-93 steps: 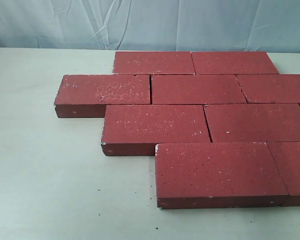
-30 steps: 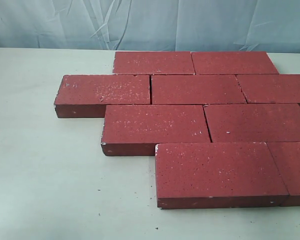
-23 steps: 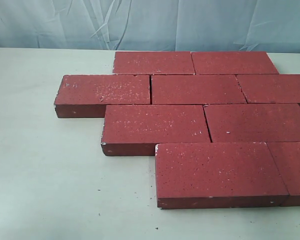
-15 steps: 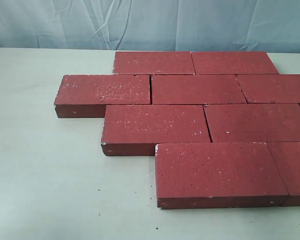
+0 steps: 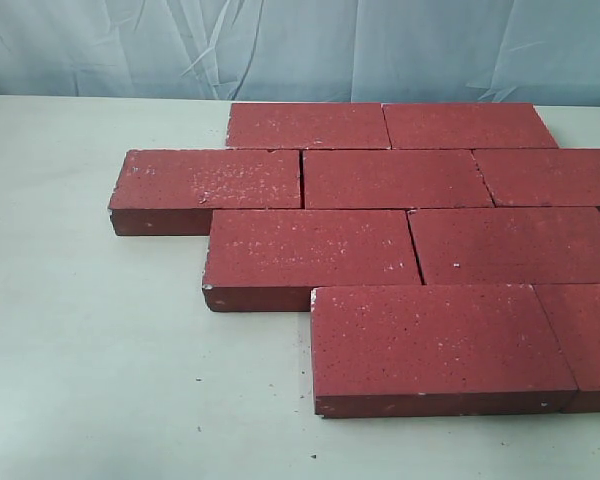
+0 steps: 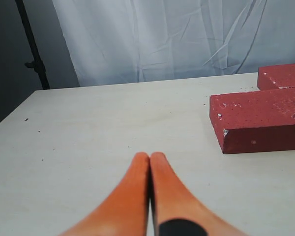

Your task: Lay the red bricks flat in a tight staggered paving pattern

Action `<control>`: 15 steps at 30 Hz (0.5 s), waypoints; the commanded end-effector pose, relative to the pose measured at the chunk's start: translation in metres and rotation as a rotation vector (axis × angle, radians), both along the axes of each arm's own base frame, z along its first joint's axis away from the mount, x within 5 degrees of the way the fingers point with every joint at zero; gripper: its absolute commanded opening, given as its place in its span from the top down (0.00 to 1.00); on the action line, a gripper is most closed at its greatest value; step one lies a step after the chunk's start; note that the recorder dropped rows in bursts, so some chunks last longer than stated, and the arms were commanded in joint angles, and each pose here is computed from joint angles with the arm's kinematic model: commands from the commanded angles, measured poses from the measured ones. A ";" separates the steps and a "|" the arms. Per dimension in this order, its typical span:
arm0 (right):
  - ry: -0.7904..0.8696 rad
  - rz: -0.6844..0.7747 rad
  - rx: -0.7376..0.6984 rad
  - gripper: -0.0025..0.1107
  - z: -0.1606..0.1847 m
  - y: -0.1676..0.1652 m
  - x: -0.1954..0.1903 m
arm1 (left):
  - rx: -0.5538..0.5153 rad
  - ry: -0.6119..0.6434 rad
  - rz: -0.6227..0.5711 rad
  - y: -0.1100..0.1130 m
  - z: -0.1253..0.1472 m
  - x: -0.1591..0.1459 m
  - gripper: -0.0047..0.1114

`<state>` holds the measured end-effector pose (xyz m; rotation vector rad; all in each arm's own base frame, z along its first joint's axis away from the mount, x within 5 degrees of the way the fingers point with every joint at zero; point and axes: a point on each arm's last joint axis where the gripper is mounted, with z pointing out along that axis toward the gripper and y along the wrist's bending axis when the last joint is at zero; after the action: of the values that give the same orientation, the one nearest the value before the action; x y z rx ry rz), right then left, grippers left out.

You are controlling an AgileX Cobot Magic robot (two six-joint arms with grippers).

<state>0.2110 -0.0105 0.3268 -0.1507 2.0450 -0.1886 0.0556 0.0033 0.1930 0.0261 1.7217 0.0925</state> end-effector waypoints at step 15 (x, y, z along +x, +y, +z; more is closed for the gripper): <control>-0.281 0.026 -0.018 0.99 -0.054 0.005 -0.098 | -0.018 0.000 0.002 0.000 -0.001 0.000 0.96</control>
<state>0.1233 -0.0052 0.2808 -0.1517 1.7898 -0.1869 0.0556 0.0033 0.1930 0.0261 1.7217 0.0925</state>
